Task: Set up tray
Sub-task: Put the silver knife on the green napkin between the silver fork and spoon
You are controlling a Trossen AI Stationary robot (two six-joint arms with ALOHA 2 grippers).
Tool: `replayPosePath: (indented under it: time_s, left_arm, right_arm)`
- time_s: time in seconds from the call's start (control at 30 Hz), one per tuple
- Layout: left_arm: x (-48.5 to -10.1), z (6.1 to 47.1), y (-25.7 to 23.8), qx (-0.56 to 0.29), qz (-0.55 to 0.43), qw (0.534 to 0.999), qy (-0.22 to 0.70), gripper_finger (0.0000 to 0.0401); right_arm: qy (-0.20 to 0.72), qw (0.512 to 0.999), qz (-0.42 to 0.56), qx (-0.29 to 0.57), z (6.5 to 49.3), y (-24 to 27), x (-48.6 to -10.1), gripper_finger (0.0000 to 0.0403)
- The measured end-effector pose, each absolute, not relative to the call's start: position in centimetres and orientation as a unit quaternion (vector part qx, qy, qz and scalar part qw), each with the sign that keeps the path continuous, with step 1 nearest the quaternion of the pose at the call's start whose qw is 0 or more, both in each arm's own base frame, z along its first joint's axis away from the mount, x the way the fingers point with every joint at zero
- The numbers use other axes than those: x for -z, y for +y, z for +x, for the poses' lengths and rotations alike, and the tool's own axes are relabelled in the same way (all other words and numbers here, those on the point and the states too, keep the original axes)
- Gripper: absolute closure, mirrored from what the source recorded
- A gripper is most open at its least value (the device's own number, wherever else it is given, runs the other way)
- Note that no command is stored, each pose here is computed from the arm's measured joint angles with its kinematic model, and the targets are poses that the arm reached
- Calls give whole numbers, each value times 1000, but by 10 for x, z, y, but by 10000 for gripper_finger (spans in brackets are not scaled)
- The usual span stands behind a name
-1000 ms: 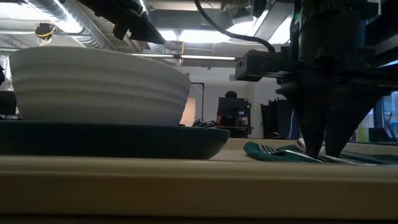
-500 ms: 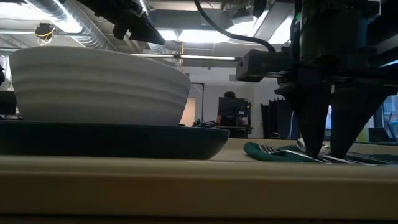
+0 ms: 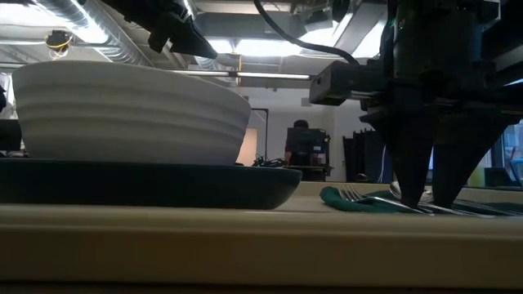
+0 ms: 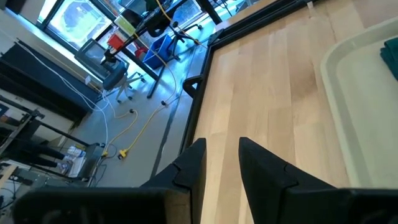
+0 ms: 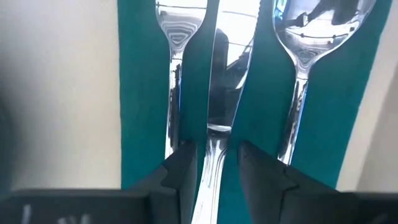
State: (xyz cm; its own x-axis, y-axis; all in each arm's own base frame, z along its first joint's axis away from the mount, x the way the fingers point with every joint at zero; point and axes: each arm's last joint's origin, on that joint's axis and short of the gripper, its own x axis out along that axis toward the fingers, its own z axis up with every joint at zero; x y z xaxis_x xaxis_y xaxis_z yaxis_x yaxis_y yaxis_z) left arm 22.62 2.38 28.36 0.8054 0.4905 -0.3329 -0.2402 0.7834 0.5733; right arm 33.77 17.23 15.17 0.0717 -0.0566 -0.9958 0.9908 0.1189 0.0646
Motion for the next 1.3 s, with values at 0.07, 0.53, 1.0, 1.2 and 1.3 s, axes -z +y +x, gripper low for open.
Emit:
replayPosePath:
  time_s: [0.07, 0.53, 1.0, 1.2, 1.3]
  left_arm:
    - [-284, 226, 24, -200, 261, 913, 239, 313]
    - [-284, 226, 24, -200, 261, 913, 239, 313]
    - [-284, 226, 24, -200, 261, 913, 239, 313]
    - [-284, 226, 24, -200, 261, 914, 239, 313]
    - [-284, 226, 24, -200, 261, 913, 239, 313]
  right_arm:
    - [496, 560, 471, 468, 338, 172, -152, 287]
    - [498, 559, 464, 474, 336, 171, -152, 287]
    - [499, 556, 457, 482, 334, 170, -152, 287]
    - [499, 556, 458, 483, 334, 170, -152, 287]
    - [498, 556, 459, 482, 335, 171, -152, 287]
